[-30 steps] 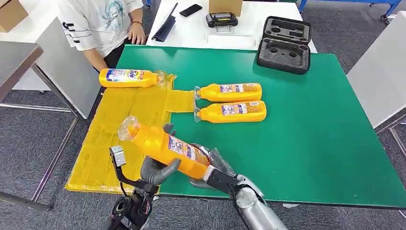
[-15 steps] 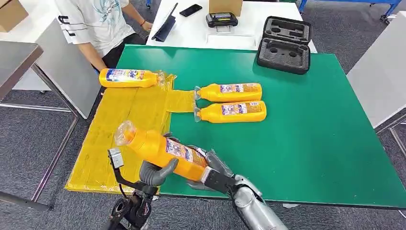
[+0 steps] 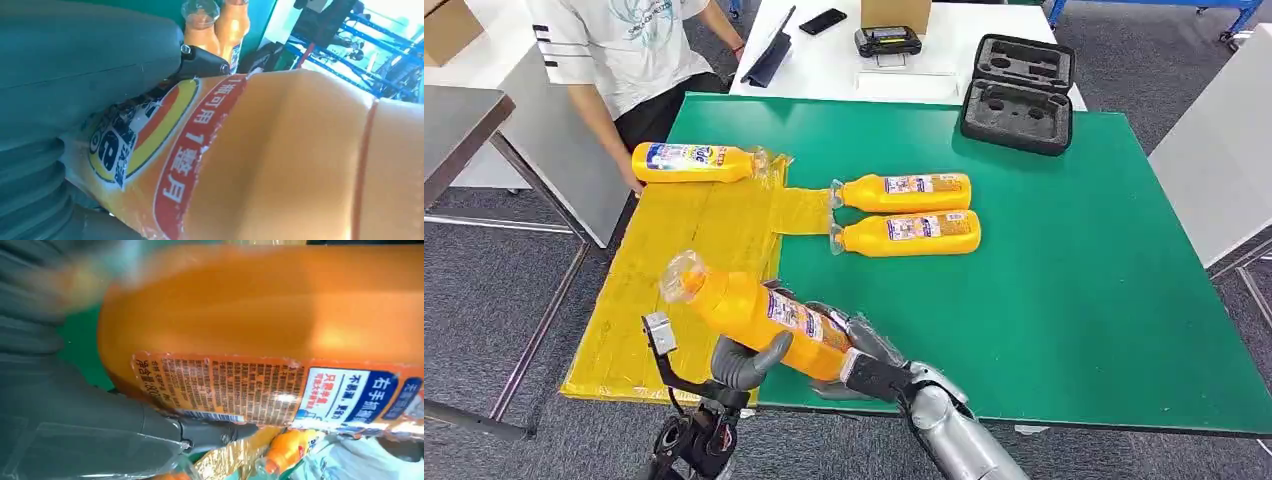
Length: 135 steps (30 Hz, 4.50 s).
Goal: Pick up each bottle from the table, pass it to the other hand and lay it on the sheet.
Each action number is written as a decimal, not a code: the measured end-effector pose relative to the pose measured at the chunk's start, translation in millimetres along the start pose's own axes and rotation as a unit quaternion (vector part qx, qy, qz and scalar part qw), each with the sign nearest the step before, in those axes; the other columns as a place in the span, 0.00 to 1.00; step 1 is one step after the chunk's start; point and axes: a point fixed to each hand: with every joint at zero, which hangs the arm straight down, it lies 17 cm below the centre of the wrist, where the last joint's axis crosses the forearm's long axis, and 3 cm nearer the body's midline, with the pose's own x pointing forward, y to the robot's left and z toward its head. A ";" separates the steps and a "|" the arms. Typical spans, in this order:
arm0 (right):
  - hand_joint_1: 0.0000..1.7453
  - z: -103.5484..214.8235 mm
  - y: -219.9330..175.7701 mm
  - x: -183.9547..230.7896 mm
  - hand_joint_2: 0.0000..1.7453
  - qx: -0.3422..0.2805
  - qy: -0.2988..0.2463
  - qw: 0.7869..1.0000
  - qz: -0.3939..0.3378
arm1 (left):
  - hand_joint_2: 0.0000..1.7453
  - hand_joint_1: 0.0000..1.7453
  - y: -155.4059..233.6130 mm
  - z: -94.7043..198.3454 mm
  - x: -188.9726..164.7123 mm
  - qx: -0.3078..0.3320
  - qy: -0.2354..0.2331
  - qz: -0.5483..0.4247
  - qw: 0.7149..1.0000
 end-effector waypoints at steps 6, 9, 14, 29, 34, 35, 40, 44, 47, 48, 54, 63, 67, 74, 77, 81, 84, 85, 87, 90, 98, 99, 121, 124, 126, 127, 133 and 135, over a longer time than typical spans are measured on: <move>0.00 -3.8 -5.7 9.3 0.00 -0.016 -0.015 1.000 -0.016 | 1.00 1.00 2.6 -6.7 7.2 0.002 -0.009 -0.058 0.998; 0.00 -4.6 -9.9 20.3 0.00 -0.017 -0.031 0.998 -0.046 | 1.00 1.00 3.7 -14.6 17.2 0.000 -0.020 -0.086 0.996; 0.00 4.1 -10.6 41.2 0.00 -0.009 -0.072 0.991 -0.110 | 1.00 1.00 11.3 -26.6 33.3 0.004 -0.038 -0.143 0.989; 0.00 43.9 -35.8 87.7 0.00 -0.018 -0.157 0.972 -0.175 | 1.00 1.00 56.0 -44.3 78.3 0.048 -0.072 -0.400 0.912; 0.00 59.8 -52.8 99.5 0.00 -0.041 -0.180 0.966 -0.182 | 1.00 1.00 74.0 -42.0 80.2 0.038 -0.041 -0.560 0.827; 0.00 61.8 -54.6 100.0 0.00 -0.043 -0.182 0.966 -0.181 | 1.00 1.00 76.0 -41.6 82.7 0.039 -0.041 -0.565 0.823; 0.00 67.3 -65.9 106.1 0.00 -0.051 -0.193 0.963 -0.179 | 1.00 1.00 101.9 -33.8 74.2 0.021 0.016 -0.669 0.743; 0.00 69.9 -72.3 106.6 0.00 -0.056 -0.196 0.962 -0.183 | 1.00 1.00 136.6 -23.2 66.9 -0.023 0.088 -0.742 0.664; 0.00 69.4 -75.6 109.1 0.00 -0.056 -0.201 0.960 -0.185 | 1.00 1.00 170.5 -11.8 62.3 -0.074 0.160 -0.771 0.611; 0.00 68.4 -77.6 111.3 1.00 -0.057 -0.204 0.960 -0.185 | 1.00 1.00 182.5 -6.9 60.2 -0.093 0.185 -0.775 0.596; 0.00 60.3 -93.0 121.9 1.00 -0.061 -0.222 0.955 -0.186 | 1.00 1.00 235.9 -1.0 67.8 -0.173 0.283 -0.794 0.509; 0.00 60.0 -97.7 122.6 1.00 -0.066 -0.226 0.953 -0.190 | 1.00 1.00 259.1 -6.6 73.4 -0.202 0.323 -0.802 0.461; 0.00 60.1 -97.8 122.6 1.00 -0.066 -0.226 0.953 -0.190 | 1.00 1.00 262.5 -5.4 72.2 -0.207 0.329 -0.802 0.454; 0.00 60.1 -97.8 122.6 1.00 -0.066 -0.226 0.953 -0.190 | 1.00 1.00 264.6 -2.1 67.4 -0.215 0.335 -0.801 0.448; 0.00 60.1 -97.8 122.6 1.00 -0.066 -0.226 0.953 -0.191 | 1.00 1.00 265.1 -1.7 66.6 -0.216 0.337 -0.800 0.446; 0.00 60.2 -97.8 122.6 1.00 -0.066 -0.226 0.953 -0.191 | 1.00 1.00 266.4 -0.3 65.8 -0.218 0.339 -0.800 0.444; 0.00 60.1 -97.9 122.6 1.00 -0.066 -0.226 0.953 -0.191 | 1.00 1.00 266.3 -0.4 65.5 -0.219 0.339 -0.800 0.443; 0.00 60.1 -97.9 122.6 1.00 -0.066 -0.226 0.953 -0.191 | 1.00 1.00 266.4 -0.5 65.7 -0.219 0.339 -0.801 0.443; 0.00 60.1 -97.9 122.6 1.00 -0.066 -0.226 0.953 -0.191 | 1.00 1.00 266.4 -0.6 65.8 -0.219 0.339 -0.801 0.443; 0.00 60.1 -97.9 122.6 1.00 -0.066 -0.226 0.953 -0.191 | 1.00 1.00 266.4 -0.6 65.9 -0.219 0.339 -0.801 0.443; 0.00 60.2 -98.0 122.7 1.00 -0.066 -0.226 0.953 -0.191 | 1.00 1.00 267.7 0.2 65.7 -0.218 0.341 -0.800 0.443; 0.00 60.2 -97.9 122.7 1.00 -0.066 -0.226 0.953 -0.191 | 1.00 1.00 267.9 0.2 65.9 -0.218 0.341 -0.800 0.442; 0.00 42.2 -99.2 95.4 1.00 -0.070 -0.188 0.958 -0.205 | 1.00 1.00 306.5 35.3 22.8 -0.196 0.413 -0.773 0.440; 0.00 42.5 -98.9 93.9 1.00 -0.071 -0.187 0.958 -0.207 | 1.00 1.00 307.6 35.3 22.4 -0.197 0.416 -0.772 0.439; 0.00 42.7 -98.6 93.0 1.00 -0.071 -0.186 0.958 -0.208 | 1.00 1.00 308.3 35.2 22.5 -0.197 0.418 -0.771 0.438; 0.00 42.7 -98.5 92.7 1.00 -0.071 -0.186 0.958 -0.208 | 1.00 1.00 308.4 35.0 22.5 -0.197 0.418 -0.771 0.438; 0.00 44.3 -96.9 88.8 1.00 -0.076 -0.181 0.958 -0.210 | 1.00 0.90 308.6 35.7 21.6 -0.201 0.420 -0.769 0.438; 0.00 46.4 -94.4 85.8 1.00 -0.078 -0.178 0.958 -0.213 | 1.00 0.31 308.7 35.4 21.9 -0.203 0.421 -0.768 0.438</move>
